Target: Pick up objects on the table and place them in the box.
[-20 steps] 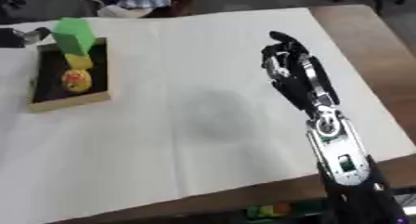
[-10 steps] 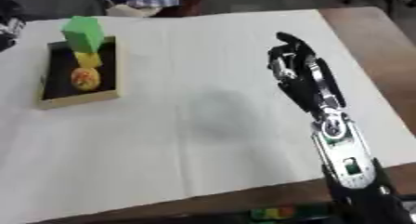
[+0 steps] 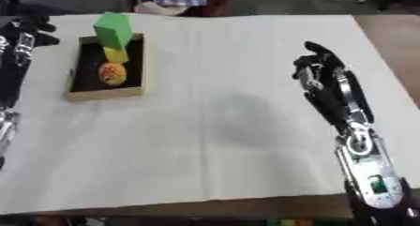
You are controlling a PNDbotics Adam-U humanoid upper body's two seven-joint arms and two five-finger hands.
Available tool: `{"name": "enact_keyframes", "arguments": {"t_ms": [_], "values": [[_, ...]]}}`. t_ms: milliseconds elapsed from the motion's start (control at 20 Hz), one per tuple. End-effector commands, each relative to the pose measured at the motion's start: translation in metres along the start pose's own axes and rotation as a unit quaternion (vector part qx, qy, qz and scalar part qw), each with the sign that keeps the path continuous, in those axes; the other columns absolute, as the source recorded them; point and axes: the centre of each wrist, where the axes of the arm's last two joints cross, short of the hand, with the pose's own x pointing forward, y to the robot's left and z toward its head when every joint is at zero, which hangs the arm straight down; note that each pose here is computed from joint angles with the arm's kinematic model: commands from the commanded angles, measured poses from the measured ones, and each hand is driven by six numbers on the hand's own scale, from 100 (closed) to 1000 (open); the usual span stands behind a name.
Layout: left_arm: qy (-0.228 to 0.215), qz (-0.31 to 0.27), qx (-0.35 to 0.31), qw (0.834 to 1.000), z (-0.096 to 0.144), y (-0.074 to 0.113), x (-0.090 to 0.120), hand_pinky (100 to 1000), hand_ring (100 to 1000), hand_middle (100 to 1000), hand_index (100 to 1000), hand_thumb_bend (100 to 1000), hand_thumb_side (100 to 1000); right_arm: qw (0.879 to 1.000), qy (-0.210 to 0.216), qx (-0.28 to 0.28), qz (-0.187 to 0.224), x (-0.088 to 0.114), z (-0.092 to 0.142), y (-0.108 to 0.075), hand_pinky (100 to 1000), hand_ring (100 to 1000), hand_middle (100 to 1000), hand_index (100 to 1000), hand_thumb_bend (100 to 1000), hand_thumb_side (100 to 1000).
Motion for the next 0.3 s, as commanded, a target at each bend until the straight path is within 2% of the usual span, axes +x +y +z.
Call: {"name": "enact_keyframes", "arguments": {"t_ms": [50, 300], "values": [[0.000, 0.022, 0.000, 1.000, 0.007, -0.010, 0.001, 751, 621, 637, 779, 100, 897, 1.000, -0.013, -0.011, -0.011, 0.007, -0.001, -0.004, 747, 605, 650, 901, 100, 704], [0.038, 0.053, 0.000, 0.998, 0.024, -0.031, -0.014, 745, 608, 623, 776, 100, 910, 1.000, -0.007, -0.021, -0.021, 0.006, 0.003, -0.004, 746, 601, 644, 901, 100, 708]]}}
